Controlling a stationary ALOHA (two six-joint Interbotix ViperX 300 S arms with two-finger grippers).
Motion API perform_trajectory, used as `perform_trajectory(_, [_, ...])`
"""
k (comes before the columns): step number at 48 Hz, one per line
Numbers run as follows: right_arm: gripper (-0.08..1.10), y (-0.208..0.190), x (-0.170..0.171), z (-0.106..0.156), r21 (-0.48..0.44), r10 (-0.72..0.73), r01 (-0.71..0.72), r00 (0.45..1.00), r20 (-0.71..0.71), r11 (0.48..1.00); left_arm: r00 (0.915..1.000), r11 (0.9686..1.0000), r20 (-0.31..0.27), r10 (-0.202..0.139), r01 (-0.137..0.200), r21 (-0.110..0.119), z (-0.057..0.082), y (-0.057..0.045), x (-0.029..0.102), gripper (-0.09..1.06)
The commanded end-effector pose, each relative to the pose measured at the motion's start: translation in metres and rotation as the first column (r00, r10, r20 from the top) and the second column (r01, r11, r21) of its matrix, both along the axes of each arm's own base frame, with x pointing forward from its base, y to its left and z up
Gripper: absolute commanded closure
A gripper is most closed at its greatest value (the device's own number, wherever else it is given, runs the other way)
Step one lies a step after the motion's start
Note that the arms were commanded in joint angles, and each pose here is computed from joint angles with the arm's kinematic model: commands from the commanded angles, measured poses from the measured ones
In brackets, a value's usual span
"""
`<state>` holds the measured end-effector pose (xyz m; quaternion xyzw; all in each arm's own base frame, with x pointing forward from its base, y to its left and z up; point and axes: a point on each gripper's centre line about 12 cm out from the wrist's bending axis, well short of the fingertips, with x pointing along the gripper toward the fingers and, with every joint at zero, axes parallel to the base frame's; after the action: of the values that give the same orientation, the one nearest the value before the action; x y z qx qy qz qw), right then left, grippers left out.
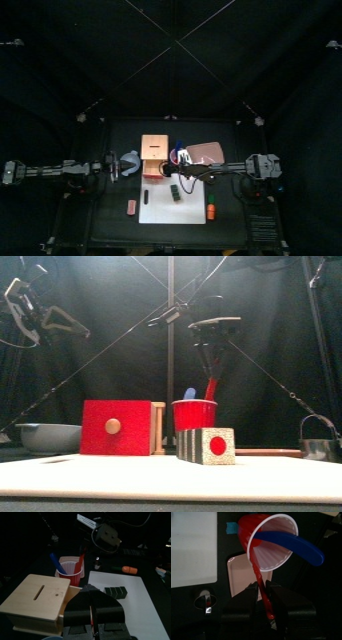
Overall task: Place sushi on board then cut the sushi with the knife then place the pieces on the plate
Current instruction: Grasp knife edge with left hand
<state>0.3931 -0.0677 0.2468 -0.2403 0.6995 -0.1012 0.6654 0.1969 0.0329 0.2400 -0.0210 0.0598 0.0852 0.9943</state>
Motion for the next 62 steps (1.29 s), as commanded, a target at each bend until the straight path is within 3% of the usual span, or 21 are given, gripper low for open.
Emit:
perform_trajectory(1, [0.41, -0.004, -0.003, 0.01, -0.016, -0.006, 0.007, 1.0, 0.023, 1.0, 0.9998, 1.0, 0.018, 0.004, -0.004, 0.002, 0.006, 0.001, 0.002, 0.81])
perform_trajectory(29, [0.54, -0.007, -0.004, 0.022, -0.074, 0.006, -0.003, 0.999, 0.046, 0.997, 0.9998, 1.0, 0.018, 0.004, -0.004, 0.002, 0.006, 0.001, 0.002, 0.81])
perform_trajectory(44, [0.54, 0.009, -0.011, 0.066, -0.077, 0.038, -0.025, 0.984, 0.173, 0.997, 0.9998, 1.0, 0.018, 0.004, -0.004, 0.002, 0.006, 0.001, 0.002, 0.81])
perform_trajectory(62, [0.54, 0.016, -0.045, 0.12, -0.075, 0.026, -0.001, 0.942, 0.335, 0.997, 0.9992, 1.0, 0.039, 0.004, -0.004, 0.007, 0.014, 0.001, 0.004, 0.81])
